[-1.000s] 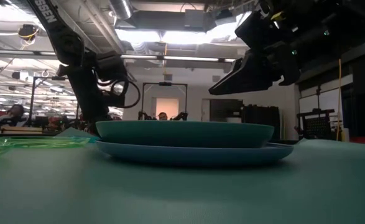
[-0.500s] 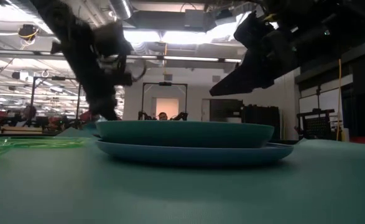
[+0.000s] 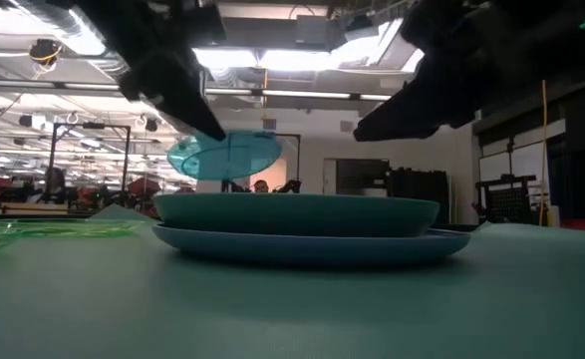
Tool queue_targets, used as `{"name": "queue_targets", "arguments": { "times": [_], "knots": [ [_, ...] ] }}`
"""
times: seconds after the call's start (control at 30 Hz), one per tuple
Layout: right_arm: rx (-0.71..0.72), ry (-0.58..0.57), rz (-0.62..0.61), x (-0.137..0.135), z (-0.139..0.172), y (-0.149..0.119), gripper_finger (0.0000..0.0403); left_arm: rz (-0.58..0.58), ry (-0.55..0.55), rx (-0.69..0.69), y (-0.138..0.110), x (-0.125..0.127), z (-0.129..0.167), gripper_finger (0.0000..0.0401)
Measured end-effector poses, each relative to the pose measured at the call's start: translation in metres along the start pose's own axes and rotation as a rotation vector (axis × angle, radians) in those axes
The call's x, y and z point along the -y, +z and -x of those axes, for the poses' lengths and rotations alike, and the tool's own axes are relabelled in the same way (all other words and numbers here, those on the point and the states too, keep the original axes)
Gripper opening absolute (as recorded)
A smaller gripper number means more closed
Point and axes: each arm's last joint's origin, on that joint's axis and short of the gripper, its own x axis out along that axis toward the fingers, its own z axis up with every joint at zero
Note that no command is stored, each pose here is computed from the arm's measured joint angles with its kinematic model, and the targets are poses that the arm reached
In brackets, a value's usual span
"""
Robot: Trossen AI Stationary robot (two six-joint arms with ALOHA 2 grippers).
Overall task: Stack plastic plates
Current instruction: Stack the light blue plate on top of the light blue plate
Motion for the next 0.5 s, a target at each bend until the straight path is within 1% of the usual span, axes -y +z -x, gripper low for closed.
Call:
{"name": "queue_targets", "arguments": {
  "times": [0.23, 0.33, 0.5],
  "knots": [
    [0.018, -0.008, -0.037, -0.024, 0.01, -0.004, 0.0143, -0.051, -0.092, 0.051, 0.011, 0.039, 0.008, 0.0],
    [0.022, -0.004, -0.043, -0.037, 0.016, -0.007, 0.0143, -0.068, -0.123, 0.083, 0.022, 0.057, 0.008, 0.0],
    [0.043, -0.02, -0.095, -0.058, 0.026, -0.014, 0.0143, -0.118, -0.178, 0.078, 0.038, 0.088, -0.002, 0.0]
  ]
}}
